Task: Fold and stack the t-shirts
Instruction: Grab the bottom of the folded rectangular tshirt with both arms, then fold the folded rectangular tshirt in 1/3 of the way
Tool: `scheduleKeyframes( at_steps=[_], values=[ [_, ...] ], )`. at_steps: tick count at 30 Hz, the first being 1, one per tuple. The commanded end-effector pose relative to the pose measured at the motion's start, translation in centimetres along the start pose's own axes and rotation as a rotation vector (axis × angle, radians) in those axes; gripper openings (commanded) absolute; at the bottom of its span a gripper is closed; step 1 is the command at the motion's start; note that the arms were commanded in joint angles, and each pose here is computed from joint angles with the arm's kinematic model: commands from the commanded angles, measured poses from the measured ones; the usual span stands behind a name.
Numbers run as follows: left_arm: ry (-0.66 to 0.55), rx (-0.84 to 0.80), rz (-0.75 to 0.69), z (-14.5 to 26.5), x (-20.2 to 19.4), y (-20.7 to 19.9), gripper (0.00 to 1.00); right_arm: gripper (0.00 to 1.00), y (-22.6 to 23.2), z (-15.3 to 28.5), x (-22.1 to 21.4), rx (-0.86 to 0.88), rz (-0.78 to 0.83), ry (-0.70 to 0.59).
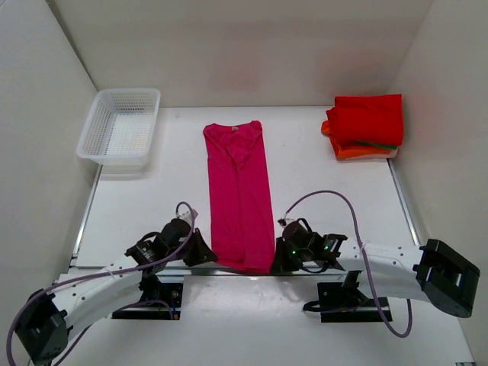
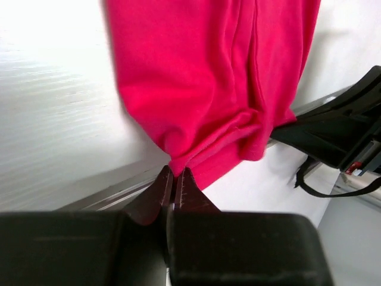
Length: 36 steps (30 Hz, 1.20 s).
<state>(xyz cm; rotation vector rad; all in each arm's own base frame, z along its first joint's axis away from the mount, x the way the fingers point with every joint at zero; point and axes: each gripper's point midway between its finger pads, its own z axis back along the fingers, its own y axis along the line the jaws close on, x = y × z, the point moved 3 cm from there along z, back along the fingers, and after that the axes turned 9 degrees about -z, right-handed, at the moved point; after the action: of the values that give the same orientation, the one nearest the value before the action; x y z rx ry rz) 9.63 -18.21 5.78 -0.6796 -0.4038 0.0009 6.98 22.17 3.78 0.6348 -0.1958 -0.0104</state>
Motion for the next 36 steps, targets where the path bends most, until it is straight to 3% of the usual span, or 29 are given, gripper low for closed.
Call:
scheduleKeyframes(
  at_steps=[1,11,14,23,36],
  values=[
    [0.008,0.001,0.010,1.4,0.8,-0.2,0.00,0.00,1.4,1.5,1.0,0.017,0.068,0.052],
    [-0.072,-0.008,0.007,1.8,10.7,-2.7,0.00,0.00,5.4,5.4,13.5,0.137,0.169,-0.018],
    [-0.090,-0.006,-0.045,1.4,14.8,-4.0,0.00,0.00,6.1,5.3,16.9,0.130,0.206,-0.038],
    [-0.135,0.035,-0.023,-0.9,23.3,-3.2,0.00,0.00,6.3,3.5,25.8,0.102,0.233,-0.056],
    [-0.166,0.094,0.058,-4.4,25.5,1.9,0.00,0.00,5.0,-0.6,32.5,0.076,0.257,-0.047]
  ],
)
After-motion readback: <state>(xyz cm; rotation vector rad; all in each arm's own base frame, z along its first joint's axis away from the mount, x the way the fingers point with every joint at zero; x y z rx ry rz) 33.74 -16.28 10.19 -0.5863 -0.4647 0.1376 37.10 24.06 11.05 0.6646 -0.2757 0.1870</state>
